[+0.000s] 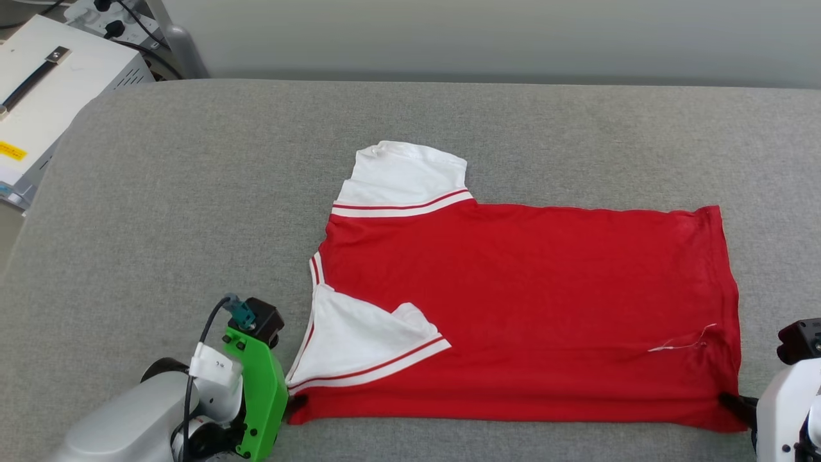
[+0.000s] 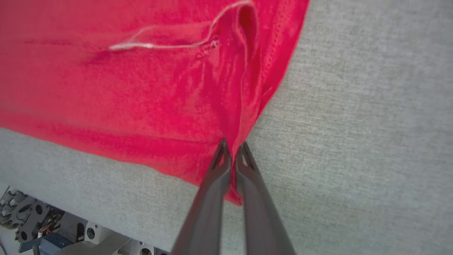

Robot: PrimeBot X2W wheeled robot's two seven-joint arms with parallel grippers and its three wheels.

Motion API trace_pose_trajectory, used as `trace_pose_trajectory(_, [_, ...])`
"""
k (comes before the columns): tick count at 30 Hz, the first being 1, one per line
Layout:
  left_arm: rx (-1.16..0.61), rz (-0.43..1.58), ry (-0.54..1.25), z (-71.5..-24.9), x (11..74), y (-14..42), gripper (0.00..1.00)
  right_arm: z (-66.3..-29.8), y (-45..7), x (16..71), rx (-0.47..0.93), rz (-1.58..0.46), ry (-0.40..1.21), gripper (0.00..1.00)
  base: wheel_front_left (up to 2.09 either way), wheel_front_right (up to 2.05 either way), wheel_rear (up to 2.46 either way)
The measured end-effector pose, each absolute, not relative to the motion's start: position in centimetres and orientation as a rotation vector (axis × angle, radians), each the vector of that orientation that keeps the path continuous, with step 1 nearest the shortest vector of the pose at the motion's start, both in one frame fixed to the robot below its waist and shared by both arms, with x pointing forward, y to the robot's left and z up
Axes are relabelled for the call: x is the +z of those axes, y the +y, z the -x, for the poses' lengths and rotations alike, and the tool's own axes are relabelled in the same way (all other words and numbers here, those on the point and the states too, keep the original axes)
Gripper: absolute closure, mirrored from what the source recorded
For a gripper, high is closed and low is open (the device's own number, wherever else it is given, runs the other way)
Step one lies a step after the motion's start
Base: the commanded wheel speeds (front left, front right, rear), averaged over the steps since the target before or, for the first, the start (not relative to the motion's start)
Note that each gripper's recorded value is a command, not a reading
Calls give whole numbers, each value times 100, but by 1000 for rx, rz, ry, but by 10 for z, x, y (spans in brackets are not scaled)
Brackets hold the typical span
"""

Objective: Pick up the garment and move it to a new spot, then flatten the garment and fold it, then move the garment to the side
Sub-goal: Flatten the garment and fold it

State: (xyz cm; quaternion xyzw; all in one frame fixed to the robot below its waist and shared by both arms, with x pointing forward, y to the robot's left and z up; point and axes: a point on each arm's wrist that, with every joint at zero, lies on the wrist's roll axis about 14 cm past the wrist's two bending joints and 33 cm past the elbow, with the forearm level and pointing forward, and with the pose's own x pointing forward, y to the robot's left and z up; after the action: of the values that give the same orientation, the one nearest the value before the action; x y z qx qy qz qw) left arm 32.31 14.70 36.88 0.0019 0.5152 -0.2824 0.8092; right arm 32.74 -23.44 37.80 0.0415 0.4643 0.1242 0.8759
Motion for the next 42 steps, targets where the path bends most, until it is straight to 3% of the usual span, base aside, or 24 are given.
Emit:
trace_pose_trajectory(1, [-599,-2,1090,-324,370,147,0,-330,-235,379,253,-92,951,0,0,0,0])
trace_pose_trajectory(9, [-553,-17,955,-341,399,162,0,-369,-246,430,200,-68,630,0,0,0,0])
trace_pose_trajectory(19, [-481,-88,545,-427,498,165,0,-409,-241,520,121,-54,144,0,0,0,0])
trace_pose_trajectory(27, [-486,-112,358,-496,539,139,0,-420,-228,549,81,-56,-57,0,0,0,0])
trace_pose_trajectory(34, [-518,-136,384,-556,549,119,0,-433,-215,543,93,-40,-81,0,0,0,0])
trace_pose_trajectory(42, [-555,-232,697,-594,496,107,0,-451,-214,517,95,-21,-33,0,0,0,0])
